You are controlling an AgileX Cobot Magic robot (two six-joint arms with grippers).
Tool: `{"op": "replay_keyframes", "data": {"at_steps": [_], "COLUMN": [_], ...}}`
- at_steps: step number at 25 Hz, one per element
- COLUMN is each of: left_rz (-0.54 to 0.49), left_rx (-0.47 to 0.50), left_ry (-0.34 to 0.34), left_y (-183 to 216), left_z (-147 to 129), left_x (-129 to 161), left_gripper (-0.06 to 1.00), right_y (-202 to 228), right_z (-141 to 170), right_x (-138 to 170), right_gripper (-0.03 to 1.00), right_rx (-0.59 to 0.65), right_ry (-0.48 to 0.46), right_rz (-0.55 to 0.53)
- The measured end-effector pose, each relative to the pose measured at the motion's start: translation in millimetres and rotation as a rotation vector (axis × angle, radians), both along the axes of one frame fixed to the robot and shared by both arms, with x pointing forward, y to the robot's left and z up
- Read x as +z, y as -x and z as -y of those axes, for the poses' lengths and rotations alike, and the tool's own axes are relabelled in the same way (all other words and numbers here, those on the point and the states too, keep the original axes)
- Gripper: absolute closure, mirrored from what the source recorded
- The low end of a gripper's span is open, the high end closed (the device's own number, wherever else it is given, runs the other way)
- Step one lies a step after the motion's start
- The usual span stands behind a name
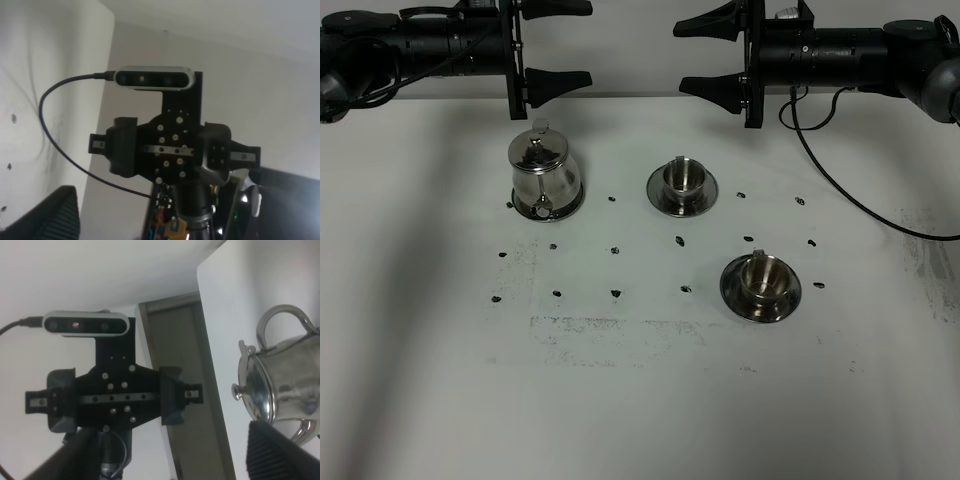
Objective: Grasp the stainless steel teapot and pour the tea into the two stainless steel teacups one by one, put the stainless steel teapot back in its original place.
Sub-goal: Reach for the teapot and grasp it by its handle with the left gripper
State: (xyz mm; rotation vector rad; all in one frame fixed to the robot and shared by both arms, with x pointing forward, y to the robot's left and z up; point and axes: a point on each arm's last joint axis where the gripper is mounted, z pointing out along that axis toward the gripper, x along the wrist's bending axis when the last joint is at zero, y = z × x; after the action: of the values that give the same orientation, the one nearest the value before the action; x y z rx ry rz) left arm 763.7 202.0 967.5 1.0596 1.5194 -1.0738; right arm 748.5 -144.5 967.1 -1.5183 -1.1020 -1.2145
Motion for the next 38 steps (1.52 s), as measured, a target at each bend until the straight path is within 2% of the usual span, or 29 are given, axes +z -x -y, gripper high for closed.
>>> {"op": "replay_keyframes", "data": {"at_steps": [12,16,20,22,26,32,38], "left_rz": [0.001,0.041,0.1,0.138,0.207,0.337,0.445], "left_rx": [-0.001,-0.008,-0.006,-0.001,0.024,0.084,0.134], "left_ry": [-0.005,-0.018,-0.052,-0.094,-0.224,-0.382,-0.604], "left_y": [0,1,3,7,16,42,78], "left_z": [0,-1,-7,-15,-38,-68,-82], "left_x": [0,2,21,38,73,139,196], "left_gripper": [0.25,0.25,0.25,0.25,0.25,0.25,0.25], "right_y": [0,0,-3,-3,2,30,74], "right_z": [0,3,20,34,70,121,147], "right_x": [0,1,16,33,80,151,219], "right_gripper": [0.37,0.37,0.37,0.37,0.37,0.37,0.37], "right_rx": [0.007,0.019,-0.002,-0.026,-0.083,-0.14,-0.177], "right_ry": [0.007,0.017,0.035,0.04,0.084,0.277,0.493], "right_rz": [0.032,0.14,0.258,0.307,0.422,0.594,0.746]}}
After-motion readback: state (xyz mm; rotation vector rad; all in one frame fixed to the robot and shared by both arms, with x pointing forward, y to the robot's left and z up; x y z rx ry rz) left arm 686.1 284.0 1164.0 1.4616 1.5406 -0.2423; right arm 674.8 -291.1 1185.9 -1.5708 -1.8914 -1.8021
